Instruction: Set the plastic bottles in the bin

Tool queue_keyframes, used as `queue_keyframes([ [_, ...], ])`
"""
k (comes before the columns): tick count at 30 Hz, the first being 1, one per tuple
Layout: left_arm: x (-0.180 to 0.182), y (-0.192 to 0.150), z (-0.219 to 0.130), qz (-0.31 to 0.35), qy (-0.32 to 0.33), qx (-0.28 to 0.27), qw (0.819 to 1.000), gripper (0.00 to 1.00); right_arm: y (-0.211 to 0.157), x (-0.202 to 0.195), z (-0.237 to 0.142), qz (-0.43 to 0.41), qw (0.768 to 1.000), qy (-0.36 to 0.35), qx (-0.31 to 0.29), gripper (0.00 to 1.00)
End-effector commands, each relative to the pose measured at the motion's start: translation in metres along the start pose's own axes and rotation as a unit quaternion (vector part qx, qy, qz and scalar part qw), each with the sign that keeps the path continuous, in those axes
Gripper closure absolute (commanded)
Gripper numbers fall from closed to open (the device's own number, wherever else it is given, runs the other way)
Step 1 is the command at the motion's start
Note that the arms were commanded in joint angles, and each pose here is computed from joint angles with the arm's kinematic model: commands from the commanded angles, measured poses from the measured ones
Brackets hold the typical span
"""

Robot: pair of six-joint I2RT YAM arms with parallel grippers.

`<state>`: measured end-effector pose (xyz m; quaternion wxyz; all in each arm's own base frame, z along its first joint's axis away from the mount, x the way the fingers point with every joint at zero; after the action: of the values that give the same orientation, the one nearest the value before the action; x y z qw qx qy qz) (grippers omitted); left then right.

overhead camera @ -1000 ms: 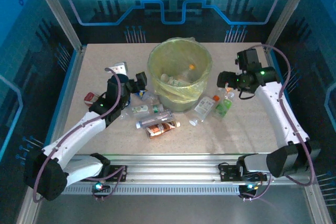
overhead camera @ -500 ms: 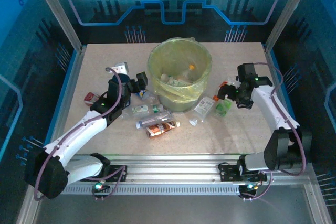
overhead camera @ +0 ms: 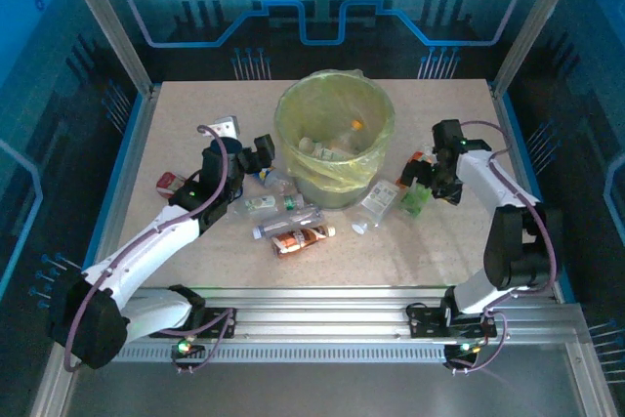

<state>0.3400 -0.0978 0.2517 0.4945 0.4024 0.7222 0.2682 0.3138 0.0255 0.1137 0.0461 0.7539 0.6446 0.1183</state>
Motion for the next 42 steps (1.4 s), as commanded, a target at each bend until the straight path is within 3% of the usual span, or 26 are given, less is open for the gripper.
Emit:
queue_keyframes([
  [1, -0.001, 0.003, 0.0, -0.01, -0.002, -0.001, 1.0, 0.01, 0.003, -0.009, 0.009, 0.018, 1.0, -0.017, 0.0, 0.02],
  [22, -0.001, 0.002, 0.002, -0.008, -0.001, 0.001, 1.0, 0.01, -0.003, -0.022, 0.039, 0.03, 0.999, -0.031, 0.029, 0.26],
  [42, -0.003, 0.003, 0.002, -0.007, -0.003, 0.002, 1.0, 0.01, -0.025, -0.032, 0.05, 0.031, 0.996, -0.05, 0.06, 0.24],
])
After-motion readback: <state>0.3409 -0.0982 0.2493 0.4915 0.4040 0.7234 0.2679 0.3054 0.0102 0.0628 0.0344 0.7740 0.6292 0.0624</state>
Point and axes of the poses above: each hand's point on the last joint's axis, 136 mm out from that joint toward the fingers, its own z axis out along the fingers, its own x axis along the line the jaws close on, y = z × x, the point moved 3 cm from there along -z, back along the fingers, and after that the axes turned 14 degrees about -z, right-handed, at the moved point
